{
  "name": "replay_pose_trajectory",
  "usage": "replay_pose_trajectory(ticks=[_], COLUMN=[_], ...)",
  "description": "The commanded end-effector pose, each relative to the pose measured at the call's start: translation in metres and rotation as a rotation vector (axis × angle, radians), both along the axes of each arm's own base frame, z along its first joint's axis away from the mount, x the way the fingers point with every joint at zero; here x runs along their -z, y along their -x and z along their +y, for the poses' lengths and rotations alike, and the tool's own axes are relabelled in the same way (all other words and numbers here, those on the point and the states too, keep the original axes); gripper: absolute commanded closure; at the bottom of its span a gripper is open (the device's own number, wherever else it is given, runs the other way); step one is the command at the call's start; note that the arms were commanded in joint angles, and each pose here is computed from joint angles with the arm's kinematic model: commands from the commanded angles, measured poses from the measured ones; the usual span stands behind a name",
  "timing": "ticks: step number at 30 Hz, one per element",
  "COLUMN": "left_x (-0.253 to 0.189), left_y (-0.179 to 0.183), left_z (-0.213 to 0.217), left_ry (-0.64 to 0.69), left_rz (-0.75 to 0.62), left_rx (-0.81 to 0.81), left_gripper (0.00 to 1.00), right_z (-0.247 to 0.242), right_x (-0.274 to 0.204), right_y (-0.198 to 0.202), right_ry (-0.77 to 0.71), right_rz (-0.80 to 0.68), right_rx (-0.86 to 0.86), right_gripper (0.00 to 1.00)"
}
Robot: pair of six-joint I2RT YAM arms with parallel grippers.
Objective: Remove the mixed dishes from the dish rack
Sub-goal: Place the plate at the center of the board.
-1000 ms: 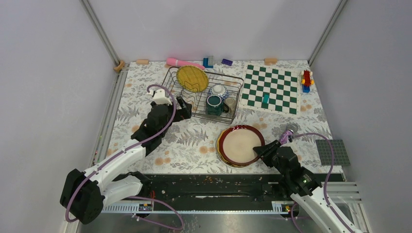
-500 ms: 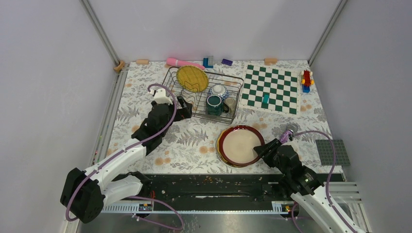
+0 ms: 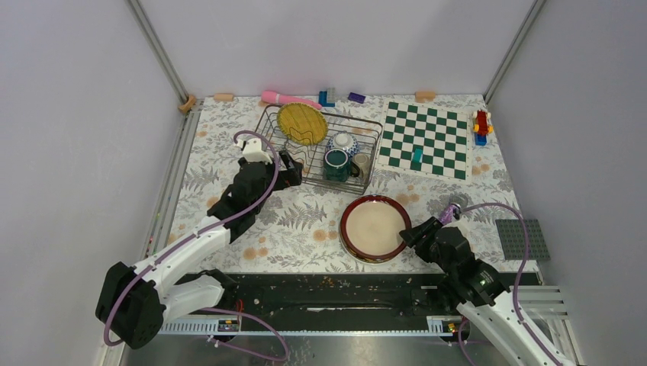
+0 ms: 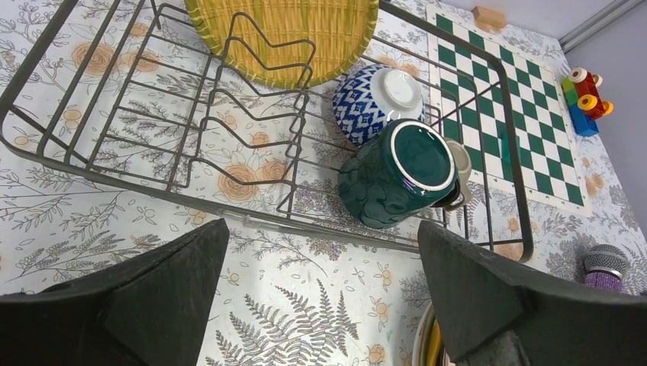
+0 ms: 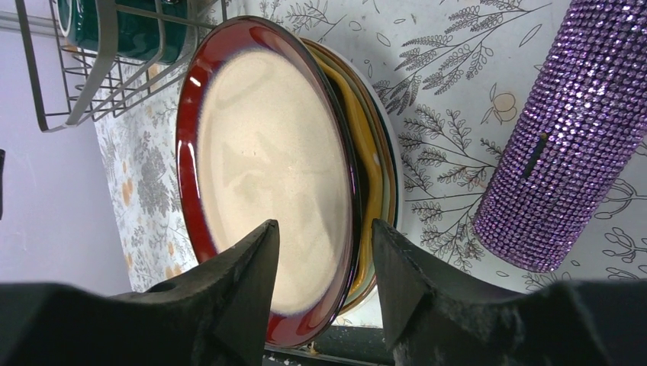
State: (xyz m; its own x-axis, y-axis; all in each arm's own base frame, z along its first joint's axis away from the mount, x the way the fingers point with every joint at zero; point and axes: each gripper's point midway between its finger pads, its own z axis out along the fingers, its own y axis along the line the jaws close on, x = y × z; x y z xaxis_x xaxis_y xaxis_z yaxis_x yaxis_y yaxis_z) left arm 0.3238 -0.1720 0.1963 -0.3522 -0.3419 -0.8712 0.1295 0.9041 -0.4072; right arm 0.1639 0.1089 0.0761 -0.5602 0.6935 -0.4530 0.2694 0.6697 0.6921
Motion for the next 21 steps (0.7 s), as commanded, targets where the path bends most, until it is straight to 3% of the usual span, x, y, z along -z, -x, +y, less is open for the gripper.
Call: replay_pose_trajectory(ticks=[1,6,16,19,21], left_x=[-0.025,-0.023,-0.030,-0.047,-0.054], left_y=[-0.009,-0.011,-0.032,-0.047,-0.058], left_z=[-0.003,-0.004,-0.008,-0.007,-0.007], left_ry=[0.010,-0.003,-0.107,-0.145,-0.147], left_rz=[-0.058,-0.049,-0.043,-0.064,-0.067], left_rx=[-0.008,-0.010,-0.011,-0.023,-0.010], left_gripper=[0.01,0.01,0.01,0.01,0.01], right_z=[0.006,0.007,-0.008,-0.010,-0.011], right_x=[-0.020,-0.027,-0.038,-0.047,-0.052], right_y=[-0.006,-0.008,-0.011,-0.012,-0.012], right_ry=[-0.006,0.005,0.091,0.103,0.112], right_rz=[-0.054,-0.076,-0.135,-0.174,-0.200], right_rx=[-0.029,-0.048,-0.029,-0.037,-0.042], right_gripper=[0.44,0.42,0.28,0.18,0.02])
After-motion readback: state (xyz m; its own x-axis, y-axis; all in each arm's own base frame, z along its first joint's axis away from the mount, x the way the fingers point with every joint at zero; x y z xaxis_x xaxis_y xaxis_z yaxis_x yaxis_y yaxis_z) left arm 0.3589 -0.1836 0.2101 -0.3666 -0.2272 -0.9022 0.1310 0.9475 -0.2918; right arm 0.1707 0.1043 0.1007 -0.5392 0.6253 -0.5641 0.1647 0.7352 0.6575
